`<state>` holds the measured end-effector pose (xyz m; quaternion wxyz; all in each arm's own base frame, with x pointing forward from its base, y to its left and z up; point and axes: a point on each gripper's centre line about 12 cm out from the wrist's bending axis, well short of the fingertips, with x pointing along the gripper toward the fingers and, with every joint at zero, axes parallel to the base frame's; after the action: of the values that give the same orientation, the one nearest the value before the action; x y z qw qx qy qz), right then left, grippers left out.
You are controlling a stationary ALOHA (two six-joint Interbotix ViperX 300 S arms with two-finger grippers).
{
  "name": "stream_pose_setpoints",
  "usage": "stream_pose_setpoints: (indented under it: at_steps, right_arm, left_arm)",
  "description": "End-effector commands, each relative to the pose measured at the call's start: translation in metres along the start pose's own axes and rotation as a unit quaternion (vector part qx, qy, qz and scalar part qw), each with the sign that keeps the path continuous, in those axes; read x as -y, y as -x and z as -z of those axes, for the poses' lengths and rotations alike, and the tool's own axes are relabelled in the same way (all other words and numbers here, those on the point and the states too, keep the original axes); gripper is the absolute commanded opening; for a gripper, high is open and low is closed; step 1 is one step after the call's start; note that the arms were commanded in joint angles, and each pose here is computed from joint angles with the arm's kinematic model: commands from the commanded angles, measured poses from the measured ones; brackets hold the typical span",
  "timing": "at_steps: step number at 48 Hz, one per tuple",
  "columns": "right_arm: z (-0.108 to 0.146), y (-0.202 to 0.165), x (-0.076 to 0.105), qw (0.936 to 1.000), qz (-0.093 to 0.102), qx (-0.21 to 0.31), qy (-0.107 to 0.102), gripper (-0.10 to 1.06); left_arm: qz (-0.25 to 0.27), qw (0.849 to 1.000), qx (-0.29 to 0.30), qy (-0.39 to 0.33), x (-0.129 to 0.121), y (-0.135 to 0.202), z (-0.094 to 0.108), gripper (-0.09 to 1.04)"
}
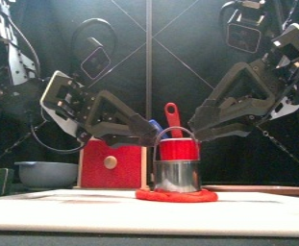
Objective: Get the cutter from the drawer then cut the dough then place the extra dough in the bowl
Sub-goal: Cut the dough
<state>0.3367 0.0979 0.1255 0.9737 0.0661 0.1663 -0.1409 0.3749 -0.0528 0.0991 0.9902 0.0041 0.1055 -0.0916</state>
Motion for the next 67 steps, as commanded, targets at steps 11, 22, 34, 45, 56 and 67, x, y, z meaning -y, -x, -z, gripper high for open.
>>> stream_pose_setpoints:
  at_steps: [11,22,34,45,56,67]
  right_arm:
    - [-0.007,-0.005,-0.003,0.9999,0.000,0.008,-0.010,0.89]
    - [-0.006,-0.006,-0.002,0.9999,0.001,0.006,-0.011,0.86]
    - [-0.004,-0.007,-0.002,0.9999,0.002,0.002,-0.011,0.75]
    - [-0.001,-0.011,-0.001,0.9999,0.003,-0.006,-0.011,0.73]
    - [-0.001,-0.012,0.000,0.9999,0.005,-0.007,-0.011,0.72]
    - [0.001,-0.013,0.000,0.9998,0.004,-0.014,-0.011,0.72]
  left_arm:
    - [0.000,1.000,0.018,0.001,0.000,-0.009,-0.009,0.78]
    - [0.000,1.000,0.005,0.001,0.000,-0.011,-0.006,0.77]
    - [-0.001,1.000,-0.002,0.001,0.000,-0.011,-0.004,0.77]
    - [0.000,1.000,0.002,0.002,0.000,-0.014,-0.006,0.77]
    - [0.001,1.000,-0.003,0.002,0.001,-0.015,-0.003,0.76]
    - [0.001,1.000,-0.007,0.002,0.001,-0.016,-0.002,0.73]
